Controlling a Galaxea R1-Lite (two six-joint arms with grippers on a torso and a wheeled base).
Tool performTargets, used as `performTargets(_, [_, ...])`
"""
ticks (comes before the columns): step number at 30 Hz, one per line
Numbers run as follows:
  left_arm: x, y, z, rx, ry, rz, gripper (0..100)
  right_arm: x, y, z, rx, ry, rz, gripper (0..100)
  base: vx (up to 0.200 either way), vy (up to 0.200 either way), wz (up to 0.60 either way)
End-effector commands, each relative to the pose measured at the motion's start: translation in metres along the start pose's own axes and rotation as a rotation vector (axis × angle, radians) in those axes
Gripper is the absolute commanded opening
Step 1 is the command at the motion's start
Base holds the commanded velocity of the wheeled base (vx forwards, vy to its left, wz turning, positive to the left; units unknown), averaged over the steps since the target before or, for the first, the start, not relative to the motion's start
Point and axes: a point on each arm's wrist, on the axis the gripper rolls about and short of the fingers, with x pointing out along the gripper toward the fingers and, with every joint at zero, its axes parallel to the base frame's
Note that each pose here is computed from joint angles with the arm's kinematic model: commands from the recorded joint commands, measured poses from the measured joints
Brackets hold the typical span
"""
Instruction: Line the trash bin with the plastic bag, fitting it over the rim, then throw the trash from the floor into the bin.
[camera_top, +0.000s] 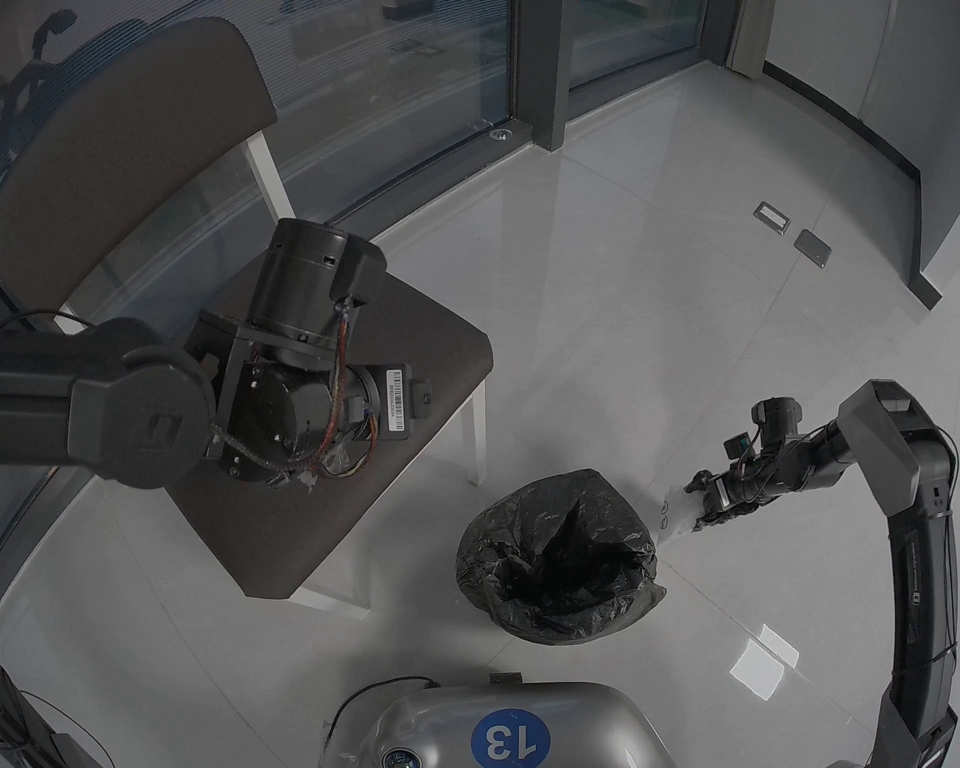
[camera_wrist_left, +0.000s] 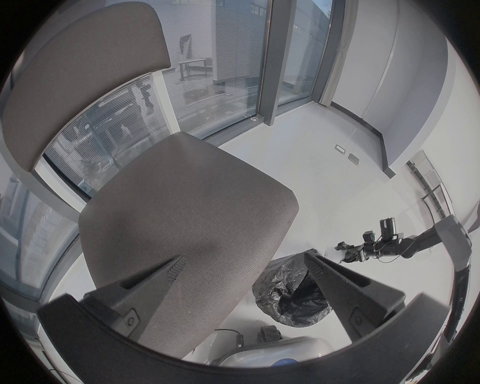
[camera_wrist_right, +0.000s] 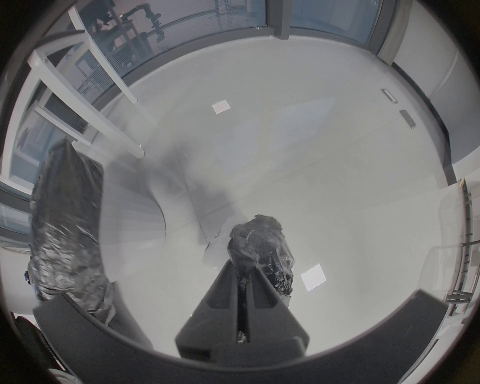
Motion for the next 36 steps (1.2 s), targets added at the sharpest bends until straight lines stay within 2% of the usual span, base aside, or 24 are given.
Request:
performTargets(1, [-0.003,-0.002,-0.001,0.002,-0.001,-0.008,100,-0.064,0.002,0.039,-0.028,-0.094,-0.030,0,0.000,0.000,0.00])
performTargets(9, [-0.011,0.006,-0.011,0.020,0.020,-0.002,100,-0.122,0.014,0.061,-0.085,-0.169,-0.046,0,0.000,0.000,0.00])
performTargets(11, [-0.017,0.013,-0.016,0.022,0.027,0.007,100,-0.156,0.024,0.074,-0.109,-0.224,-0.052,0,0.000,0.000,0.00])
performTargets(21, [-0.020,0.020,-0.018,0.024,0.034,0.018,100,-0.244,0.073,0.105,-0.227,-0.402,-0.026,0,0.000,0.000,0.00])
performTargets(26, [-0.019,0.021,-0.022,0.038,0.045,0.021,100,-0.269,0.110,0.100,-0.285,-0.434,0.045,0,0.000,0.000,0.00])
performTargets(28, [-0.019,0.021,-0.022,0.038,0.045,0.021,100,-0.271,0.115,0.099,-0.291,-0.434,0.058,0,0.000,0.000,0.00])
performTargets(29, [-0.020,0.021,-0.021,0.037,0.040,0.020,100,-0.276,0.129,0.093,-0.313,-0.426,0.094,0,0.000,0.000,0.00])
performTargets(36, [-0.020,0.022,-0.021,0.036,0.040,0.020,100,-0.272,0.166,0.075,-0.366,-0.378,0.198,0,0.000,0.000,0.00])
